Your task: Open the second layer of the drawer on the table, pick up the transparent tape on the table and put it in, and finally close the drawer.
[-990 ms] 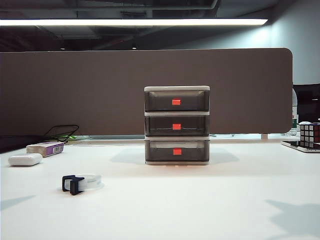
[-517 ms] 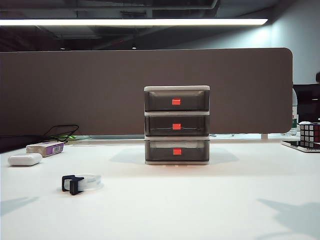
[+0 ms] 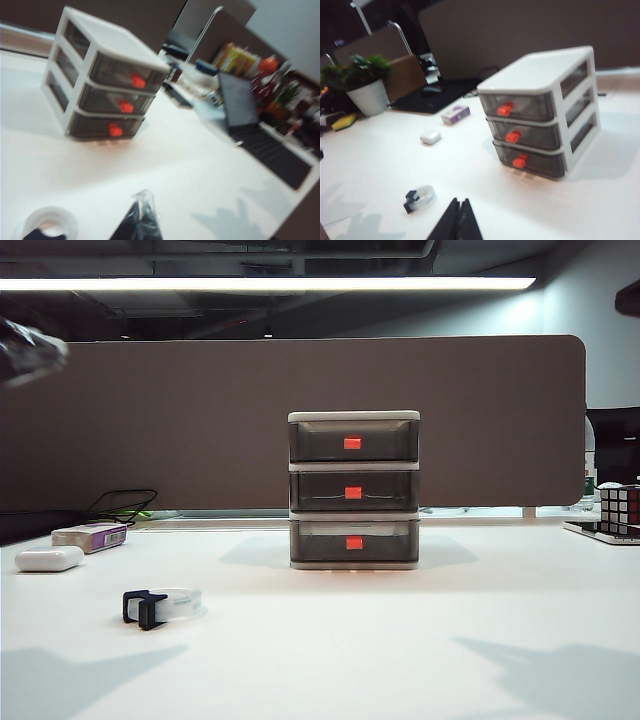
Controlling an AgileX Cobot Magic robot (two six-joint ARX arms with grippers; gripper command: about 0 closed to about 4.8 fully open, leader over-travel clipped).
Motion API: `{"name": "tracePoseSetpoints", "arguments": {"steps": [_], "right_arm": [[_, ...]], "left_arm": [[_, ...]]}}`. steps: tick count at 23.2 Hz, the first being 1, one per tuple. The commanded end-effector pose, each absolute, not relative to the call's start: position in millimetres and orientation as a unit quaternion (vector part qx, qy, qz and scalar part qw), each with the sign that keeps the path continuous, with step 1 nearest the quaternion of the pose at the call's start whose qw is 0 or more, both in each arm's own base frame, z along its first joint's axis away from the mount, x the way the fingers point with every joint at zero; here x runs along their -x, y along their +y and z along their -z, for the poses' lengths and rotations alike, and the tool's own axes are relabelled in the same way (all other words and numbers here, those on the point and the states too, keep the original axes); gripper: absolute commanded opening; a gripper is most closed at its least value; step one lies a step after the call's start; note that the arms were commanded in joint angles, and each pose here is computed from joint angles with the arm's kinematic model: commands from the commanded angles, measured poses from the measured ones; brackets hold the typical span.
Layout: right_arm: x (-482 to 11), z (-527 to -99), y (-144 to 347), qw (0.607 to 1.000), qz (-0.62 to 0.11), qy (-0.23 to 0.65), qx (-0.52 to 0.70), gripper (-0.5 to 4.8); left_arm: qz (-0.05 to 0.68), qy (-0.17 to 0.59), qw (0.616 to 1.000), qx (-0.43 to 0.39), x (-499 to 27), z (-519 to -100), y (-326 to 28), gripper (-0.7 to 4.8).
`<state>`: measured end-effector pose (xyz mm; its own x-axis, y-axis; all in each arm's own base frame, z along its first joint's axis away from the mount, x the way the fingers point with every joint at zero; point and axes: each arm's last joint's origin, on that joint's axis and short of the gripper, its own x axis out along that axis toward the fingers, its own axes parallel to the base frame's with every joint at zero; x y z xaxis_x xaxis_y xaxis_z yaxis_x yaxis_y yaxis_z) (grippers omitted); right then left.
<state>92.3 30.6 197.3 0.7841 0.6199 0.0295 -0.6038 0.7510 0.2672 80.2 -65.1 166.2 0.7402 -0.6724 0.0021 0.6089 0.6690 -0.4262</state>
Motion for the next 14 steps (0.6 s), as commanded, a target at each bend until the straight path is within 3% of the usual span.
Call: {"name": "tracePoseSetpoints", "arguments": {"steps": [1, 14], "right_arm": [[-98.8, -210.0, 31.8, 0.938, -0.325, 0.033, -0.118, -0.05], [-150.0, -236.9, 41.7, 0.938, -0.321, 0.055, -0.117, -0.05]], "left_arm": [[0.299, 0.057, 0.939, 0.161, -77.6, -166.5, -73.7, -0.06], [0.280, 0.054, 0.952, 0.113, -97.7, -165.9, -106.6, -0.05]]}}
